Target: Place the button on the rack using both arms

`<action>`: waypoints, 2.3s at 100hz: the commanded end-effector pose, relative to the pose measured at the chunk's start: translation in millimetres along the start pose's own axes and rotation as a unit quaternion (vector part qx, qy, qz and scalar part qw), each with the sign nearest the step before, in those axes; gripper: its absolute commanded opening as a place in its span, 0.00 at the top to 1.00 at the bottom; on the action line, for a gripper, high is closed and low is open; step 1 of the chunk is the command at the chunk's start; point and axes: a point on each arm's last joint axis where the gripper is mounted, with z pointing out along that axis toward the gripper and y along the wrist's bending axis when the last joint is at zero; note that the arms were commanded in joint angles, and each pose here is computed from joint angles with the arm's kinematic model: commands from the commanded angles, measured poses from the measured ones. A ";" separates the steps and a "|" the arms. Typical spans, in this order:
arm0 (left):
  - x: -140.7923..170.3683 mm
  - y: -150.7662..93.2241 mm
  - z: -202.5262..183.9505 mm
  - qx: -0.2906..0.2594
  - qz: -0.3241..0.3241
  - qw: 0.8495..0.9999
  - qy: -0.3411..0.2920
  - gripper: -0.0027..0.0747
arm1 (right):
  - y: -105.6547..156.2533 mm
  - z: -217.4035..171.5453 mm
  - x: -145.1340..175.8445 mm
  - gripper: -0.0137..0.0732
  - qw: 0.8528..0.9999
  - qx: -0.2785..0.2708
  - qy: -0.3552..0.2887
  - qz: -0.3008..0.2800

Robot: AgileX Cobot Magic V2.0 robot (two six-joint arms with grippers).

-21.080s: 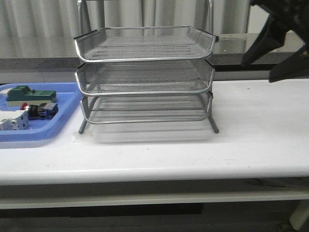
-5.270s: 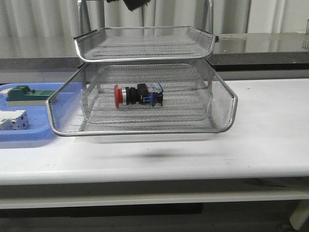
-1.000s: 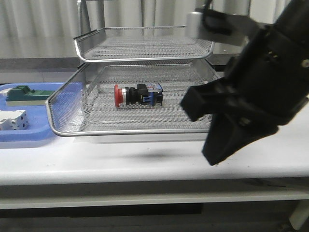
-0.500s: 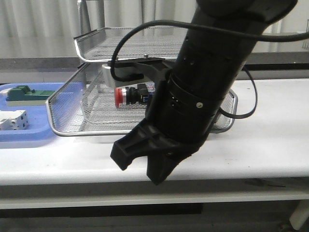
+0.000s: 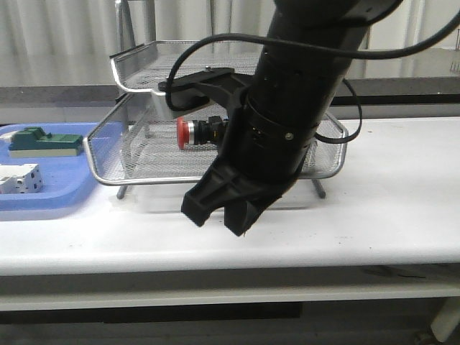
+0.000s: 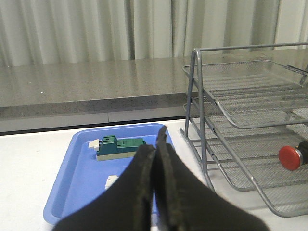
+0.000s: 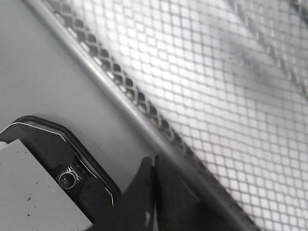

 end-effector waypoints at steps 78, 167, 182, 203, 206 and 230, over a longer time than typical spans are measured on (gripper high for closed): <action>-16.3 2.1 -1.3 -0.014 -0.011 0.999 -0.049 0.99 | -83.1 -4.6 -51.9 0.92 0.994 0.074 -0.072 0.040; -16.3 2.1 -1.3 -0.014 -0.011 0.999 -0.049 0.99 | -116.9 -148.3 29.2 0.92 0.962 0.143 -0.157 0.169; -16.3 2.1 -1.3 -0.014 -0.011 0.999 -0.049 0.99 | -118.0 -178.8 66.3 0.92 0.942 0.182 -0.204 0.194; -16.3 2.1 -1.3 -0.014 -0.011 0.999 -0.049 0.99 | -100.9 -207.2 119.0 0.92 0.911 0.220 -0.259 0.232; -16.3 2.1 -1.3 -0.014 -0.011 0.999 -0.049 0.99 | -96.7 -212.5 125.5 0.92 0.906 0.226 -0.271 0.232; -16.3 2.1 -1.3 -0.014 -0.011 0.999 -0.049 0.99 | -62.4 -235.0 169.7 0.92 0.876 0.252 -0.340 0.231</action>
